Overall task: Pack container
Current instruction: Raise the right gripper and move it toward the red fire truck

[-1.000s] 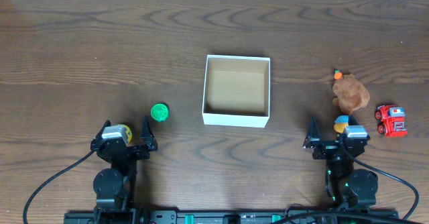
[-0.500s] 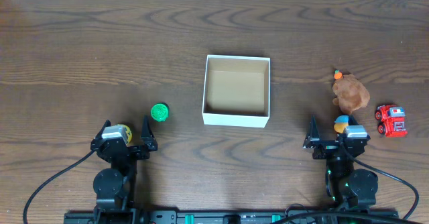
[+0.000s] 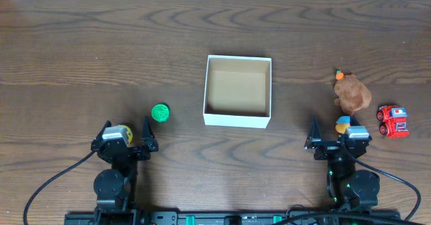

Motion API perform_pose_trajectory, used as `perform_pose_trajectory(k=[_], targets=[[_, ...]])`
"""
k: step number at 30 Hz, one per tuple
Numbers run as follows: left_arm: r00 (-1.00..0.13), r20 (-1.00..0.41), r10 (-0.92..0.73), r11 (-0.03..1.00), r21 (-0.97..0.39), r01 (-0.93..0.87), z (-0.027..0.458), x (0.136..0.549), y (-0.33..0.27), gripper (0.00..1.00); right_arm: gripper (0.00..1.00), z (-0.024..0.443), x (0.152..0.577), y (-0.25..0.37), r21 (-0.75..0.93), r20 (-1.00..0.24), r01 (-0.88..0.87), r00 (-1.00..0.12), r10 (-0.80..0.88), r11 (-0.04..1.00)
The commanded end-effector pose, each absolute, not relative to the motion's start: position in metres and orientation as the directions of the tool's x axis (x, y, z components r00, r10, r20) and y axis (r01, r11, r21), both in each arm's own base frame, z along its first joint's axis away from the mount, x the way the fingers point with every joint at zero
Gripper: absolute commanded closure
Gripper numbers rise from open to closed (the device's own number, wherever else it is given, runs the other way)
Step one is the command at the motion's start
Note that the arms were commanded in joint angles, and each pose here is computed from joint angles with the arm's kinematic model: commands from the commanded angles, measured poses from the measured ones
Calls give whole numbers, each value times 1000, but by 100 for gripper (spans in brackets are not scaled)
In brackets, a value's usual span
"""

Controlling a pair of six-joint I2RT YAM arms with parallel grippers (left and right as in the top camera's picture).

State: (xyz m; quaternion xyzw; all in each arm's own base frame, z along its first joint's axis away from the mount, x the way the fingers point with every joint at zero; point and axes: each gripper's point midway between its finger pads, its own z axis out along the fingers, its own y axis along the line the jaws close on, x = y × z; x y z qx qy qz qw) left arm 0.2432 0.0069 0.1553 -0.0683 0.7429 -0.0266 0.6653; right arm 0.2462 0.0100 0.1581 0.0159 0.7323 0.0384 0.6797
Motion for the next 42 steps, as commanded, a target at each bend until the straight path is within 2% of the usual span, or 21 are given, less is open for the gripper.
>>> perform_pose_trajectory(k=[1,18,21,25,33,42], targets=[[-149,-981,-124,991,-115,-67,136,244,7,2,1,157,246,7,90,-993,-15,-74,89,996],[-149,-981,-124,991,-115,-67,136,244,7,2,1,158,246,7,91,-993,-16,-72,90,996],[-150,-981,-124,991,-115,-67,136,244,7,2,1,158,246,10,153,-986,-26,-74,150,988],[-163,-975,-153,987,-143,-73,133,244,7,2,1,156,246,8,153,-984,-14,-88,152,988],[-226,-962,-152,987,-136,-83,151,245,7,2,1,181,242,-3,132,-968,59,-208,141,990],[-379,-913,-148,988,-117,-104,210,249,7,2,1,239,255,-30,74,-880,181,-451,150,981]])
